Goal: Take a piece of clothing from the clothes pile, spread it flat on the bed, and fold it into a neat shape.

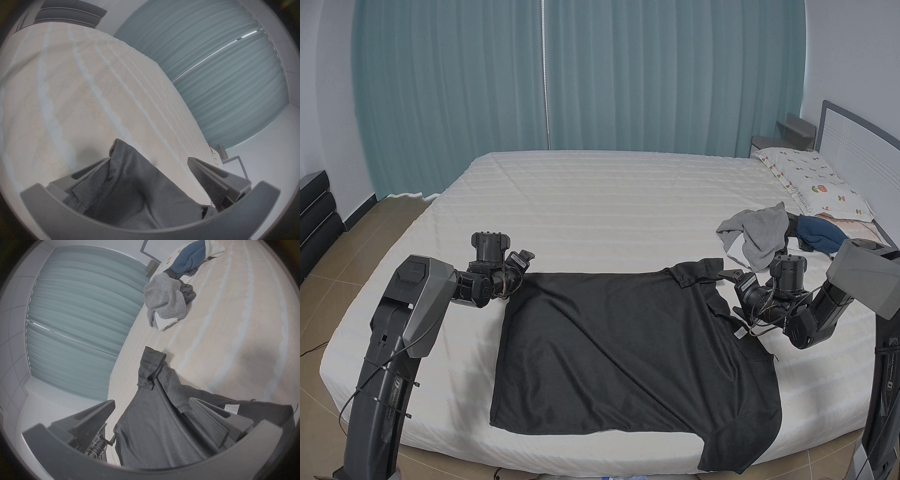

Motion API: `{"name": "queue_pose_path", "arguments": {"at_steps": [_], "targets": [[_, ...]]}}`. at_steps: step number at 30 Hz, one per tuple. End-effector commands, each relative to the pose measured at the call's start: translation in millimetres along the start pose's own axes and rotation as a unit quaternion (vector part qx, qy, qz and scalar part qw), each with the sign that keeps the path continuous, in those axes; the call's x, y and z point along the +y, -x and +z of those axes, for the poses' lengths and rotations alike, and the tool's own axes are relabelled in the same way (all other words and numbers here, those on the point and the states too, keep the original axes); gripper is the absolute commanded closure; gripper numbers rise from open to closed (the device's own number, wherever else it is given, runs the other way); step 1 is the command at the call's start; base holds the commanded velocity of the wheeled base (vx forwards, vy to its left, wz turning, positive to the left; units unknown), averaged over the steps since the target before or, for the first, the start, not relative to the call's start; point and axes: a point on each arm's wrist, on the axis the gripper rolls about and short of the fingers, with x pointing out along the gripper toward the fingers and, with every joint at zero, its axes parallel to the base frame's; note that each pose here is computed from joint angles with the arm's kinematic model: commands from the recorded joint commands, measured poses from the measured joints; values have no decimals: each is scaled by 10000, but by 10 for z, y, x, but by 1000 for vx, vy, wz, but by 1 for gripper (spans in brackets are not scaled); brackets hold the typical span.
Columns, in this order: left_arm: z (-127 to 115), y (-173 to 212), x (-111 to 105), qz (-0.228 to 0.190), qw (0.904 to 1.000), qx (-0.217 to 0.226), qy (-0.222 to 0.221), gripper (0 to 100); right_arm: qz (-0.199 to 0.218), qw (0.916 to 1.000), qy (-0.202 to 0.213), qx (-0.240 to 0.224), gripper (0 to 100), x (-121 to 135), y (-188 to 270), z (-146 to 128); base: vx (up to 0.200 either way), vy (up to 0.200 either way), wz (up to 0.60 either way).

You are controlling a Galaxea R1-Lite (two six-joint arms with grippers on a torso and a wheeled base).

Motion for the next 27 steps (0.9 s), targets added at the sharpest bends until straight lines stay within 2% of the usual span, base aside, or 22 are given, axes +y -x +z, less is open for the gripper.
{"name": "queue_pose_path", "arguments": {"at_steps": [1, 12, 13, 18, 27], "targets": [[-30, -37, 66, 69, 10000, -5, 3, 0, -4, 10000, 0, 13, 0, -4, -5, -10, 0, 0, 0], [57, -37, 130, 188, 9996, -198, 23, 0, 6, 10000, 1, 17, 0, 0, -6, -8, 0, 0, 0], [57, -37, 130, 188, 9996, -198, 23, 100, 3, 10000, 1, 10, 0, 0, -6, -8, 0, 0, 0], [26, -56, 144, 162, 9997, -171, -15, 100, 13, 10000, 2, 13, 0, 1, -6, -7, 0, 0, 0], [101, -31, 47, -179, 9990, -420, -25, 100, 55, 10000, 2, -41, 0, 16, -19, 24, 0, 0, 0]]}}
